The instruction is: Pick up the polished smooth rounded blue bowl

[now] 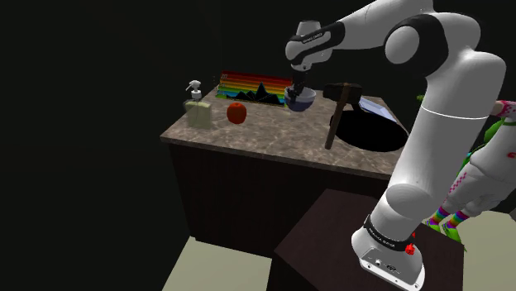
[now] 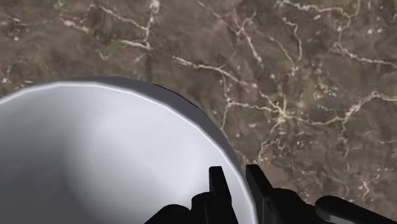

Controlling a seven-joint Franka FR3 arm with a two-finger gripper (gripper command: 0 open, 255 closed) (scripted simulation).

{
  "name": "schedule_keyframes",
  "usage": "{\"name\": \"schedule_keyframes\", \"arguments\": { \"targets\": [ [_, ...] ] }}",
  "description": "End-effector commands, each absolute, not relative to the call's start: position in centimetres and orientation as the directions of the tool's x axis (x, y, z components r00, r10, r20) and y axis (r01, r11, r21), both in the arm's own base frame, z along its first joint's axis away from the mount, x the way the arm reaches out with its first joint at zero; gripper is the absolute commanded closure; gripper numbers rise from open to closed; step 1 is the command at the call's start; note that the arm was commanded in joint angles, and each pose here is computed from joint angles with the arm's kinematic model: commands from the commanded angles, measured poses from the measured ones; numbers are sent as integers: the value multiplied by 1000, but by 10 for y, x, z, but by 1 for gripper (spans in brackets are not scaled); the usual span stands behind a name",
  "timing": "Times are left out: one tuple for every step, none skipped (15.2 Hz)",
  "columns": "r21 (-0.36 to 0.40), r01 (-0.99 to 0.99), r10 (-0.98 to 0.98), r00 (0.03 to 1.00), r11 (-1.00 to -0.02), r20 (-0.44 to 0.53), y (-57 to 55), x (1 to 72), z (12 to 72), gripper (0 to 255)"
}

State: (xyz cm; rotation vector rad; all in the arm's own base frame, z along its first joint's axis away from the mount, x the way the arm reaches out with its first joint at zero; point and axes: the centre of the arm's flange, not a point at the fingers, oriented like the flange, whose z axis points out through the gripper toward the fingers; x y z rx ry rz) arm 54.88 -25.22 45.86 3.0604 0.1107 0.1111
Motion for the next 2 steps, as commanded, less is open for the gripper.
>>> {"name": "schedule_keyframes", "arguments": {
  "targets": [
    [80,69,75,995,-994,70,-251,549,465,255],
    [80,69,75,995,-994,70,-251,549,465,255]
  ]
}}
